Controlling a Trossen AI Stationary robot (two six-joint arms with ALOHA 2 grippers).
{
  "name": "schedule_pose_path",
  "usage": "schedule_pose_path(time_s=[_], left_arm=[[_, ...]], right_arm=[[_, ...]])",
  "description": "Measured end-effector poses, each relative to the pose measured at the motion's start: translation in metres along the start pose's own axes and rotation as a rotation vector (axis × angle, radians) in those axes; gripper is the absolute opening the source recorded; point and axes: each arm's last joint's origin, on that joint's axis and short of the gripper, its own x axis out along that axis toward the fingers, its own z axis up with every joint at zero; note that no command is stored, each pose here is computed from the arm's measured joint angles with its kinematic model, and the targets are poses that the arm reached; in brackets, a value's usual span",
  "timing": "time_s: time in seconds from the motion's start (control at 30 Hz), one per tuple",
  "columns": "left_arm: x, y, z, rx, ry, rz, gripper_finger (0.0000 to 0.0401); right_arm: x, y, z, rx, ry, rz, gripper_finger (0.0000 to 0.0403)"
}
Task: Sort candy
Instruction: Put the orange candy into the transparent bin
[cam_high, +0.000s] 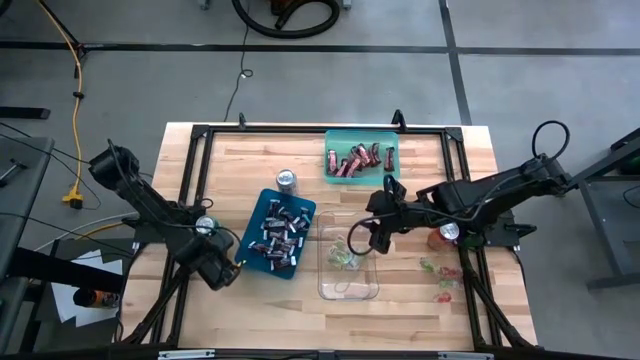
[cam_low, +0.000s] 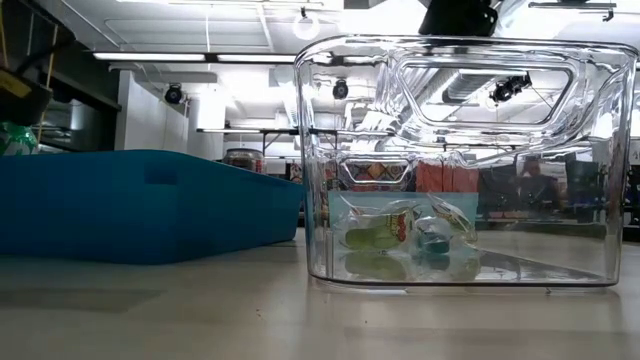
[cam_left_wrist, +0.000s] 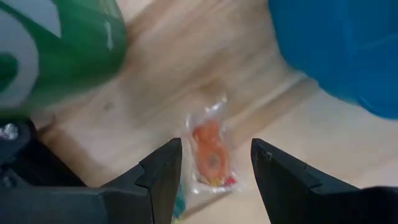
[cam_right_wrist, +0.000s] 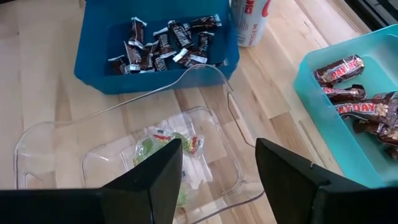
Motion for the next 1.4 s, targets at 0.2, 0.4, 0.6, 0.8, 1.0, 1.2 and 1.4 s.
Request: schedule_pose_path(time_s=[0.2, 0.4, 0.6, 0.8, 1.0, 1.2, 1.4], left_arm=[[0.011, 0.006, 0.0, -0.007, -0.003, 0.004, 0.018], [0.012, 0.0, 0.0, 0.033, -0.019, -0.061, 0.0108], [-0.002, -0.011, -0.002, 0.113, -0.021, -0.165, 0.001], [-0.058, -0.027, -0.004, 0.27, -0.041, -0.398, 0.0001], [-0.134, -0.038, 0.013, 0.34, -0.352, -0.638, 0.0], [-0.175, -0.062, 0.064, 0.386, -0.758, -0.647, 0.0], [-0.176, -0.099, 0.123, 0.497, -0.973, -0.666, 0.0]], right_arm=[[0.001, -0.001, 0.001, 0.003, 0.001, -0.001, 0.0199], [0.001, -0.001, 0.0, 0.002, 0.001, -0.001, 0.0199], [0.001, -0.001, 0.001, 0.001, 0.001, -0.002, 0.0199], [0.001, -0.001, 0.0, 0.0, 0.001, -0.002, 0.0199], [0.0, 0.001, 0.002, 0.003, -0.011, 0.027, 0.0199], [-0.019, 0.001, 0.012, 0.03, -0.08, 0.103, 0.0199], [-0.053, -0.007, 0.024, 0.047, -0.193, 0.15, 0.0199]])
